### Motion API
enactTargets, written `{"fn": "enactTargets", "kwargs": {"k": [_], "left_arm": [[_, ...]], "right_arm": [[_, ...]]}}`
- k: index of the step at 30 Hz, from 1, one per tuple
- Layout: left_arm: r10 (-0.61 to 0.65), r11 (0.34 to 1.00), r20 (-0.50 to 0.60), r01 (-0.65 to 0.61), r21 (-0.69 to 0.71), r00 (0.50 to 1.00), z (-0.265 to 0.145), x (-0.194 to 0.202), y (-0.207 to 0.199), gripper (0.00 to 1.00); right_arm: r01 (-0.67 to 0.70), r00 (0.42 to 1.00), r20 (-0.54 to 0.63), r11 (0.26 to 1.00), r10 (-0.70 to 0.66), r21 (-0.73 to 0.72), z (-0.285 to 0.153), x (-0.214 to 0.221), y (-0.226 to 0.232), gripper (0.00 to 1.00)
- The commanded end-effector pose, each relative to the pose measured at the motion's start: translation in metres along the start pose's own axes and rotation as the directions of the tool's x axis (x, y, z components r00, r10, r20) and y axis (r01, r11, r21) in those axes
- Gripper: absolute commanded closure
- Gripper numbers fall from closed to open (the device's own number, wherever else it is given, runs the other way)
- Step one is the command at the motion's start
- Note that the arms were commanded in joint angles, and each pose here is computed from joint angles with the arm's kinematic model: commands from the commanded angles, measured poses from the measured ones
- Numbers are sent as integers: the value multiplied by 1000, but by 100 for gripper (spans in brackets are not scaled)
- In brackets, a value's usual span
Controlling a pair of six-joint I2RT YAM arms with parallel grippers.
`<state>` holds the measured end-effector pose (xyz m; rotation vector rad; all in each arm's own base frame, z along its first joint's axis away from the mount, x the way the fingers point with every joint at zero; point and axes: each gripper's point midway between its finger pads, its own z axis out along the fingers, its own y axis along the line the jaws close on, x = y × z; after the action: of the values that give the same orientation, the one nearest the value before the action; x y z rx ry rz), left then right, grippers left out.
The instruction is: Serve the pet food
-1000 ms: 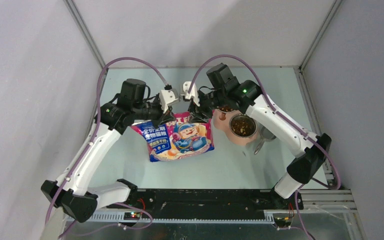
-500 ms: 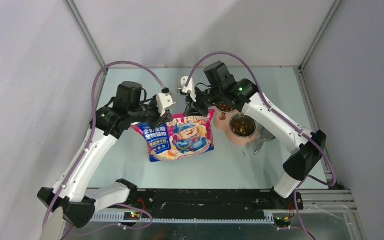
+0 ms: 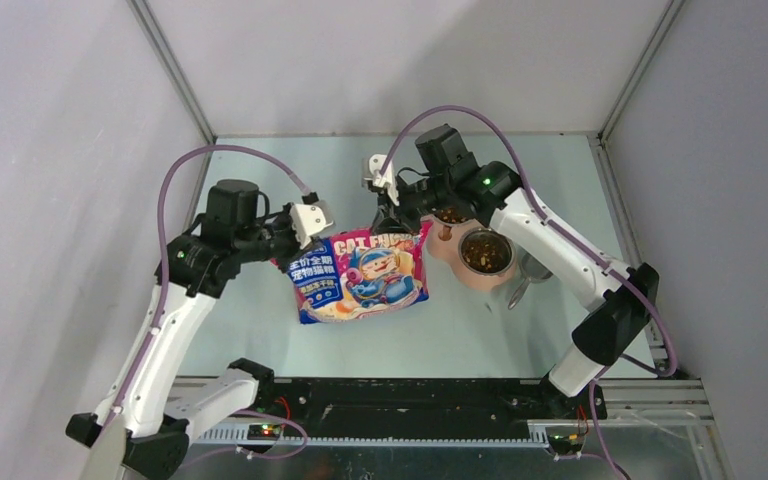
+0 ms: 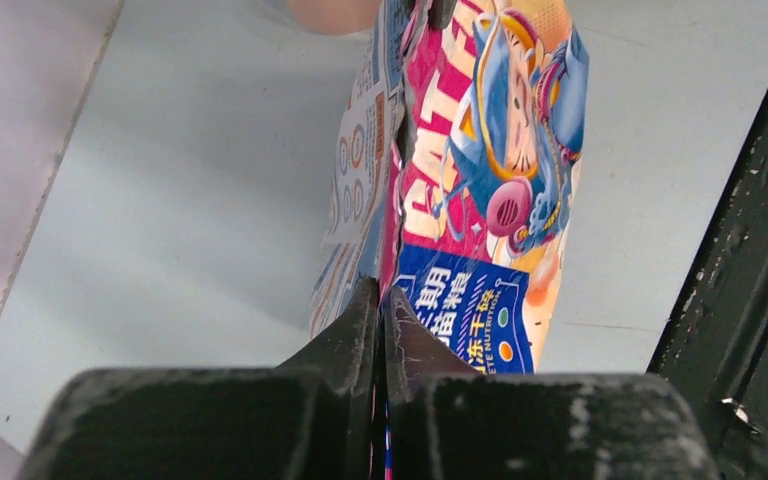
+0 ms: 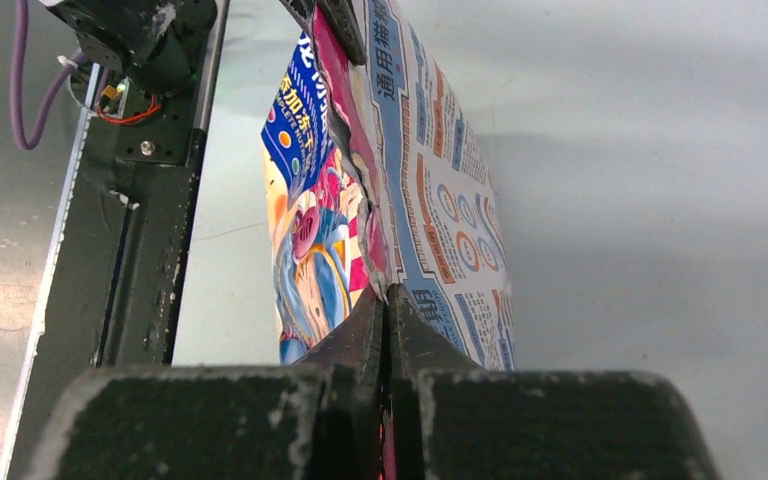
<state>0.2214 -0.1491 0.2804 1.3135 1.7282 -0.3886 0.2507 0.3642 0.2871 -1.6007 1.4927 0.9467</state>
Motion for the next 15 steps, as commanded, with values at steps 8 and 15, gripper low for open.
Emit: {"fn": "enactTargets", "kwargs": {"k": [8, 15], "left_arm": [[14, 988, -122, -33, -154, 992, -42, 25, 10, 90], [41, 978, -210, -82, -190, 977, -62, 48, 8, 99]], "right_arm": [[10, 1000, -23, 997, -9, 71, -23, 2, -5, 100], [11, 1000, -25, 997, -9, 75, -25, 3, -4, 100]]}}
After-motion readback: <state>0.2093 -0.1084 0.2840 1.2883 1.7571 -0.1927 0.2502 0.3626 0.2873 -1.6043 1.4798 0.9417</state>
